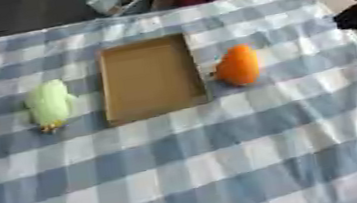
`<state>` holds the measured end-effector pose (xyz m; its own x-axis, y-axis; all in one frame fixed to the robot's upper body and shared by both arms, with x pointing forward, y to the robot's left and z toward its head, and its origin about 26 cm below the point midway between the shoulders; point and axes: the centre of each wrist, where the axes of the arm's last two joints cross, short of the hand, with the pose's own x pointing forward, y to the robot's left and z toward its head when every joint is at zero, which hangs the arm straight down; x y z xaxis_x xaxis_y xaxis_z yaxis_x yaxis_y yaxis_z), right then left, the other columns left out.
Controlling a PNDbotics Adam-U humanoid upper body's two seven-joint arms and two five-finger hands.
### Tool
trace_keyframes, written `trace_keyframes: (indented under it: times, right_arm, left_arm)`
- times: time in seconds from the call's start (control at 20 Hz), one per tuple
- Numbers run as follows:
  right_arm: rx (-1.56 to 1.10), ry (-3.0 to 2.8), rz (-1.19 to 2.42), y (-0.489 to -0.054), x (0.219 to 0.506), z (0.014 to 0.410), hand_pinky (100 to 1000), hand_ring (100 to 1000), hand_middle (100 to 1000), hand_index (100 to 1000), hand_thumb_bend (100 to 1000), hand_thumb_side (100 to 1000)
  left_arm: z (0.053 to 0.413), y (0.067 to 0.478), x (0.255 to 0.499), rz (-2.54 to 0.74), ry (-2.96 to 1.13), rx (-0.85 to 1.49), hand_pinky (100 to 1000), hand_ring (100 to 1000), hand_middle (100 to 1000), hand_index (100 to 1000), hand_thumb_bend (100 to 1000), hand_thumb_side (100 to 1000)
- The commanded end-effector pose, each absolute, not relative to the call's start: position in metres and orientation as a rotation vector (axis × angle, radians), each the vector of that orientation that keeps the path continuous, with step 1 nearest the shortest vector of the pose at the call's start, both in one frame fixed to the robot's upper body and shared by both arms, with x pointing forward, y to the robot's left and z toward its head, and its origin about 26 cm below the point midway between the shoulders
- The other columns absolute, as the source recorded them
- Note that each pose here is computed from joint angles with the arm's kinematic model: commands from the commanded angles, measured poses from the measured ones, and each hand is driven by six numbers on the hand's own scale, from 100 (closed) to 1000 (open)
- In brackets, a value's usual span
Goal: Pick up objects on the table and place them in the box.
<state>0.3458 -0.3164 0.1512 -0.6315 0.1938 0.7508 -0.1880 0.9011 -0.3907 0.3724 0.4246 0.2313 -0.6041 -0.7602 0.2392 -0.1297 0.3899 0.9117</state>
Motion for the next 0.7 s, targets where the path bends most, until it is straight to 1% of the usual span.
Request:
trace_keyframes:
  times: [0.05, 0.5, 0.7]
  right_arm:
    - [-0.003, -2.207, 0.576, -0.317, 0.347, 0.161, 818, 781, 666, 884, 100, 665]
    - [0.012, -2.205, 0.589, -0.315, 0.348, 0.161, 818, 782, 665, 884, 100, 666]
    - [0.016, -2.204, 0.591, -0.314, 0.349, 0.161, 819, 782, 665, 885, 100, 667]
  left_arm:
    - [0.248, 0.435, 0.374, -1.297, -1.956, 0.836, 786, 680, 674, 841, 495, 298]
    - [0.24, 0.433, 0.387, -1.468, -1.899, 0.866, 784, 690, 680, 850, 554, 294]
    - [0.231, 0.43, 0.391, -1.544, -1.86, 0.872, 784, 695, 686, 854, 566, 314]
